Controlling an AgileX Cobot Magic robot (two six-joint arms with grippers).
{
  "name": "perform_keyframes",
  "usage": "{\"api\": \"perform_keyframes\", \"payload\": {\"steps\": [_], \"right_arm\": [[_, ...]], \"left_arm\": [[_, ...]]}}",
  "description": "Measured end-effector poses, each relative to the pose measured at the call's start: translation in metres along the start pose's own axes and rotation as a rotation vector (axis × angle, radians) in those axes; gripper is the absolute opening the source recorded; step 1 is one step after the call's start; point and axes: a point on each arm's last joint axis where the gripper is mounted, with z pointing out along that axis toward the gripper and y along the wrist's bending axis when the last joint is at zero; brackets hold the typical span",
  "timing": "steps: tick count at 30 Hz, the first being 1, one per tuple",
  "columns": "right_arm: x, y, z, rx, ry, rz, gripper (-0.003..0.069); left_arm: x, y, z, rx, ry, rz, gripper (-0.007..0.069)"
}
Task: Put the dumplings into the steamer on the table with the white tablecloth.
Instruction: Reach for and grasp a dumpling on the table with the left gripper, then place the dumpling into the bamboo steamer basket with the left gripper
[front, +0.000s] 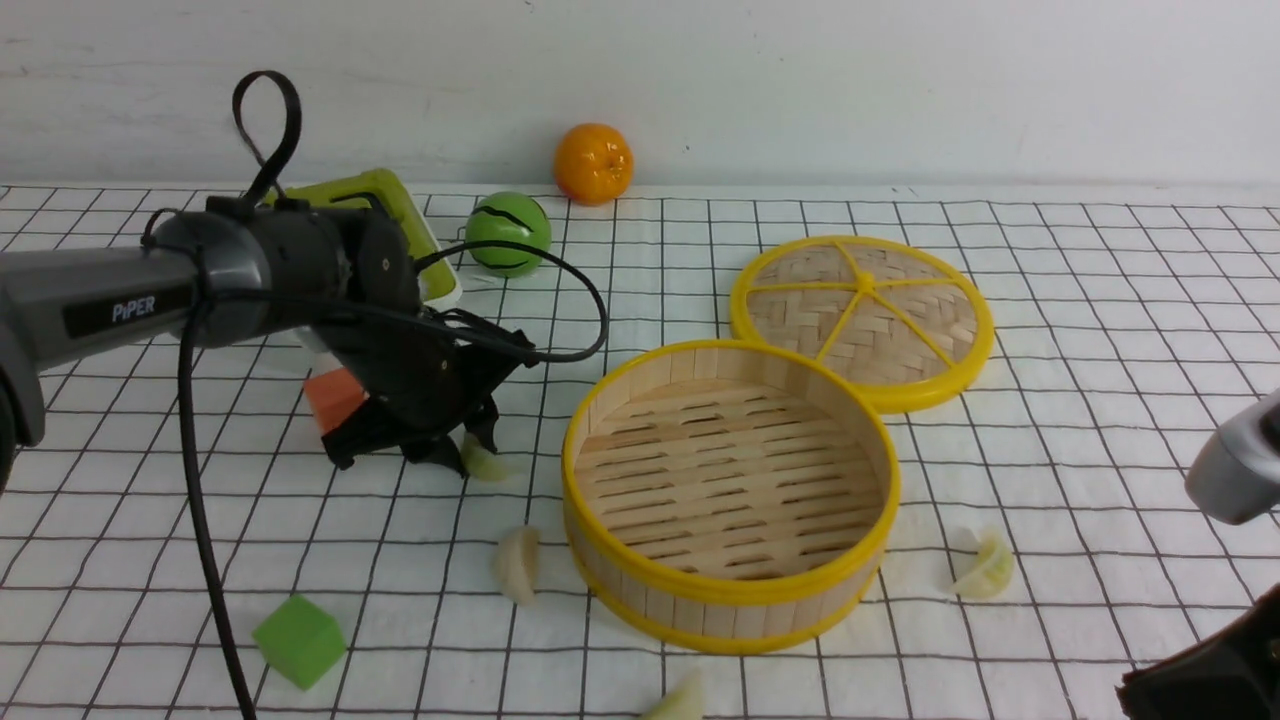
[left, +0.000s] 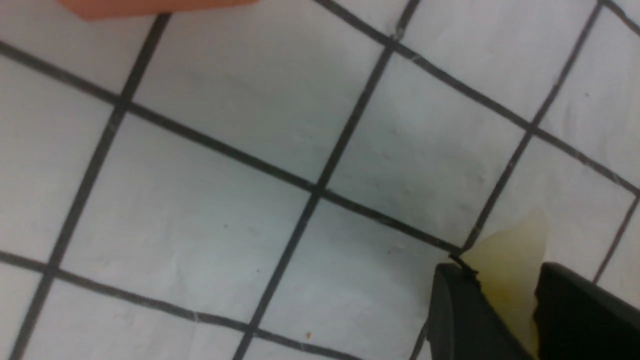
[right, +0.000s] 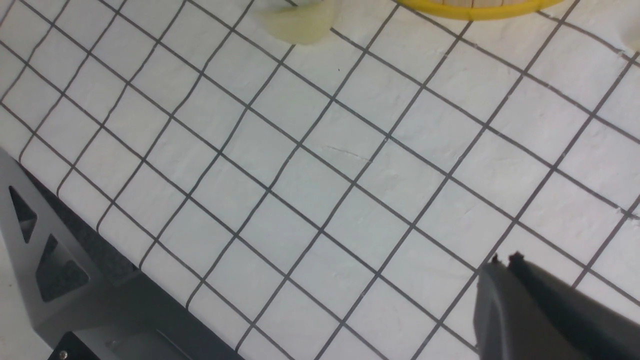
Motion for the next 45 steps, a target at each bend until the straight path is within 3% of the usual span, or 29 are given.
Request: {"api": "perform_keyframes", "payload": {"steps": [7, 10, 15, 20, 27, 35, 42, 45], "right_arm": [[0.0, 0.0, 0.0, -0.002, 0.003, 0.001, -0.0004], [0.0, 0.001, 0.0, -0.007, 0.001, 0.003, -0.0001], [0.0, 0.001, 0.0, -0.01, 0.003, 0.006, 0.0001], [0.009, 0.008, -0.009, -0.033, 0.031, 0.009, 0.0003], [0.035, 0.03, -0.043, -0.033, -0.06, -0.067, 0.0008], [0.053, 0.04, -0.064, 0.003, -0.151, -0.055, 0.0015], [0.058, 0.038, -0.065, 0.032, -0.124, -0.038, 0.002], [0.058, 0.038, -0.065, 0.037, -0.122, -0.04, 0.002]], "left_arm": [[-0.018, -0.031, -0.048, 0.018, 0.065, 0.255, 0.0169], [-0.016, -0.067, -0.095, 0.065, 0.054, 0.422, 0.0169], [0.037, -0.133, -0.126, 0.156, 0.029, 0.651, 0.0169], [0.088, -0.171, -0.088, 0.197, 0.046, 0.774, 0.0169], [0.095, -0.174, -0.019, 0.15, 0.024, 0.761, 0.0169], [0.095, -0.17, 0.008, 0.106, 0.005, 0.7, 0.018], [0.093, -0.17, -0.011, 0.062, 0.052, 0.692, 0.0413], [0.087, -0.169, -0.049, 0.032, 0.044, 0.738, 0.0461]]}}
